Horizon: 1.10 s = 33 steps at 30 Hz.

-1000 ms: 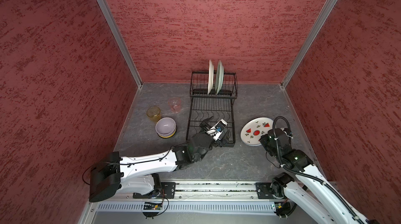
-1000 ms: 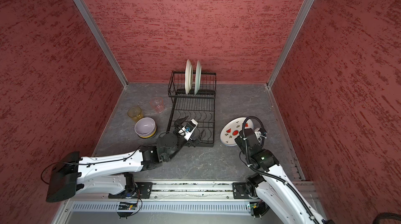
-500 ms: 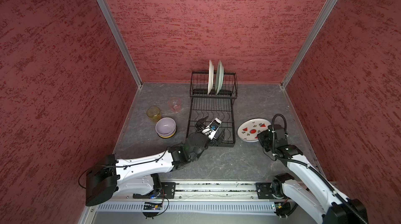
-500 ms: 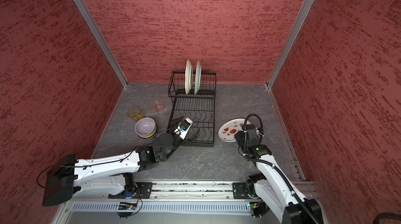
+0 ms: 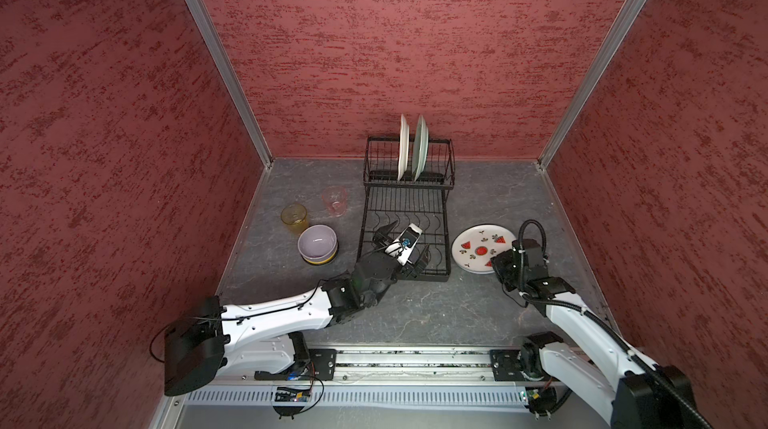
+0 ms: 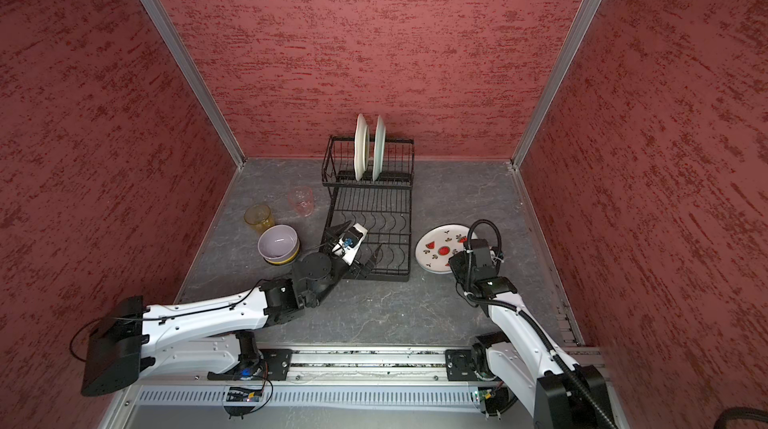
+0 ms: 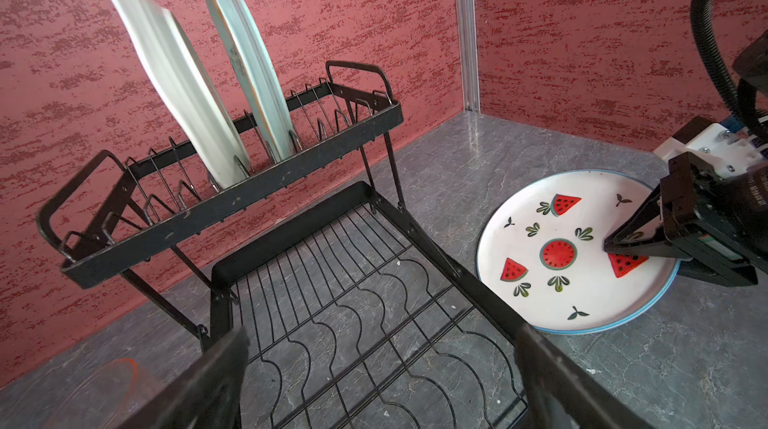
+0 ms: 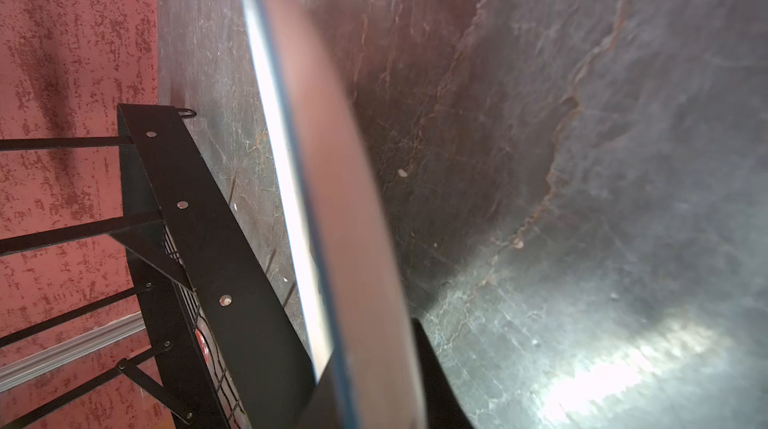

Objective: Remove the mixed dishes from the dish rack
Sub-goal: 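Lower the watermelon plate flat onto the table beside the rack with the right gripper, then open the right gripper off the plate while the left gripper reaches toward the rack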

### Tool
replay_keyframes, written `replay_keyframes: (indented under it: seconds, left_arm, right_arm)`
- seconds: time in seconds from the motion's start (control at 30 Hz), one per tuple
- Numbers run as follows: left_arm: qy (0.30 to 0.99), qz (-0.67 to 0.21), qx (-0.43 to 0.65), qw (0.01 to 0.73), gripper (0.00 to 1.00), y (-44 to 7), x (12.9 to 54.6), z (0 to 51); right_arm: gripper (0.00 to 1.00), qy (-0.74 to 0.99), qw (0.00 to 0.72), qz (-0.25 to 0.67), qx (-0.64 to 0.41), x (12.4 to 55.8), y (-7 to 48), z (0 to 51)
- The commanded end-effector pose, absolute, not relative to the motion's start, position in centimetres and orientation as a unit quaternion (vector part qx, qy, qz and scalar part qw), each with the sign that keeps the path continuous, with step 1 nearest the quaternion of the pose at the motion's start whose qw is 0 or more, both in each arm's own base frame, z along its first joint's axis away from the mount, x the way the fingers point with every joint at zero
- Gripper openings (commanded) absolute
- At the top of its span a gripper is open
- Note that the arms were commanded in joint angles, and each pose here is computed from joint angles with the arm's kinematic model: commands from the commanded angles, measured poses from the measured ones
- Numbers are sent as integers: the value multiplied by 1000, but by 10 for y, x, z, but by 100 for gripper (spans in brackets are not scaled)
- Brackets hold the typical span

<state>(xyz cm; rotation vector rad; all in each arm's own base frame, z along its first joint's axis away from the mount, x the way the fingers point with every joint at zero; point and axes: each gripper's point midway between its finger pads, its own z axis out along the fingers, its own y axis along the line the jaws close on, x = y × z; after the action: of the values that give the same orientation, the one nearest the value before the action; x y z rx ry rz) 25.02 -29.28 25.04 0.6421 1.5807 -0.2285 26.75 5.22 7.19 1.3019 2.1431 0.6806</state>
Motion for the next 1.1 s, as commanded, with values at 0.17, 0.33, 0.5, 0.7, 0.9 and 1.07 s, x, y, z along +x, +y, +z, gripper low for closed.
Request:
replay_keyframes:
  seconds: [0.17, 0.33, 0.5, 0.7, 0.9, 1.07]
  left_arm:
    - [695, -114, 268, 657, 100, -287, 250, 254]
    - [695, -115, 263, 659, 100, -284, 250, 254]
    - [697, -117, 258, 658, 99, -281, 252, 254]
    - [697, -121, 259, 657, 99, -282, 251, 253]
    - [706, -134, 242, 652, 100, -280, 254, 259]
    - [723, -149, 226, 636, 99, -281, 254, 277]
  right_arm:
    - [30, 806, 251, 228, 485, 265, 47, 52]
    - [56, 807, 255, 229, 480, 268, 47, 55]
    - [68, 807, 255, 227, 482, 268, 45, 53]
    - [83, 810, 248, 226, 481, 268, 46, 52]
    - [91, 816, 257, 232, 462, 273, 49, 62]
    - [96, 828, 273, 237, 428, 278, 52, 75]
